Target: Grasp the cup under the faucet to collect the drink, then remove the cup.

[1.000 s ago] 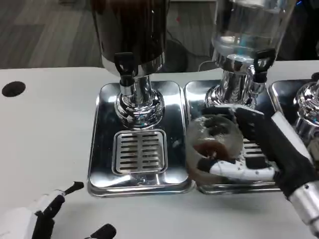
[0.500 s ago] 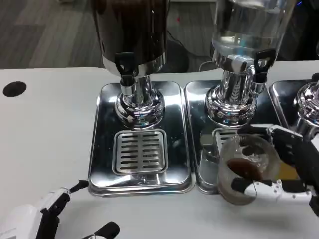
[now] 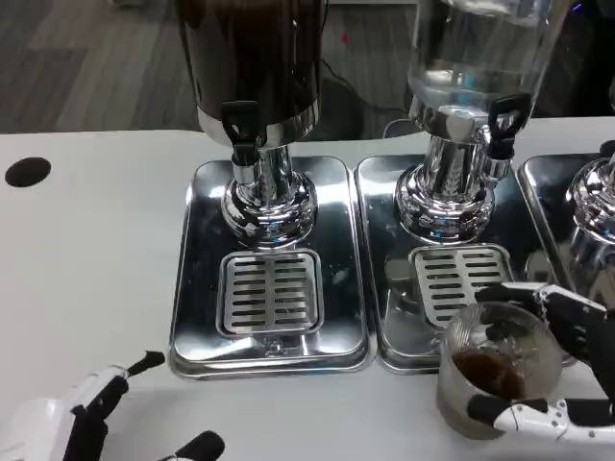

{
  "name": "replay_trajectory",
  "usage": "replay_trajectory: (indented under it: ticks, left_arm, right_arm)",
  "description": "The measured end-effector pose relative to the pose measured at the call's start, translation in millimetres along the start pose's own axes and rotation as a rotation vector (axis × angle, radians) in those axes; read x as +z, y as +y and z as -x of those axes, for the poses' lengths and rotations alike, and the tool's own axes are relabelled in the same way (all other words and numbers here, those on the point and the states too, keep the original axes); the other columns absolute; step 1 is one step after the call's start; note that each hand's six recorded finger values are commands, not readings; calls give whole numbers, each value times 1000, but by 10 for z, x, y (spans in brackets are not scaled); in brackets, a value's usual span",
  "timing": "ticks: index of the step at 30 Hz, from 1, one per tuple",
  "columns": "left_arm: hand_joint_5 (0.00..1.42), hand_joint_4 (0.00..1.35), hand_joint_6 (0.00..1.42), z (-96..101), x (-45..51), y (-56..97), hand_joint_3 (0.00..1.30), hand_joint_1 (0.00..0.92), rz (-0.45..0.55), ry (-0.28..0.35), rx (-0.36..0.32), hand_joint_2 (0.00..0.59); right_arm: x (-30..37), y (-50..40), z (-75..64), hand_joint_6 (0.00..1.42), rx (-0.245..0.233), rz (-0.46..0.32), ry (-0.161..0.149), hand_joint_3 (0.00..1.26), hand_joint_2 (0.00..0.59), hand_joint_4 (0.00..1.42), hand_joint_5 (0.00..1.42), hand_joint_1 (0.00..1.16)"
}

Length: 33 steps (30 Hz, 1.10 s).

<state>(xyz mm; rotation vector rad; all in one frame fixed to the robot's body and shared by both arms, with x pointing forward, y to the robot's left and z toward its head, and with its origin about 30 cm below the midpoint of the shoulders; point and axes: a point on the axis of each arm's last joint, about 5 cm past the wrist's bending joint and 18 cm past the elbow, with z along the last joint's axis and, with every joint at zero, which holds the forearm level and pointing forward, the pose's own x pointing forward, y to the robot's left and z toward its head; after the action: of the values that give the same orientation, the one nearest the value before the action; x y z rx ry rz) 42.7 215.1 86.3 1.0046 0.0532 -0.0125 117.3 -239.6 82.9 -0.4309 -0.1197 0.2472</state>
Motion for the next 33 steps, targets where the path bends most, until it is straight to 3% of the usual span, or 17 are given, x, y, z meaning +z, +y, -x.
replay_trajectory:
  ticks: [3,9,16,20,30,33]
  left_arm:
    - [308,246,576,15,-2,-2,282,0,0,5,-4,72]
    - [309,246,582,42,-1,-2,282,0,-1,10,-11,72]
    - [309,246,598,46,25,14,282,0,-11,-1,-7,72]
    - [309,246,599,52,42,25,282,0,-12,-4,-4,72]
    - [309,246,602,87,54,38,282,0,-15,8,-16,72]
    - [309,246,602,85,63,45,282,0,-16,5,-14,72]
  right_arm:
    - [-43,11,41,353,-2,1,-4,515,99,499,494,843]
    - [-148,49,117,359,-11,-13,19,515,99,500,494,843]
    - [-215,77,149,360,-34,-11,-2,515,99,500,494,843]
    - [-278,103,171,360,-51,-15,6,515,99,500,494,843]
    - [-353,133,191,338,-67,-2,-9,515,104,500,489,843]
    - [-360,138,178,281,-67,8,-17,450,108,449,441,834]
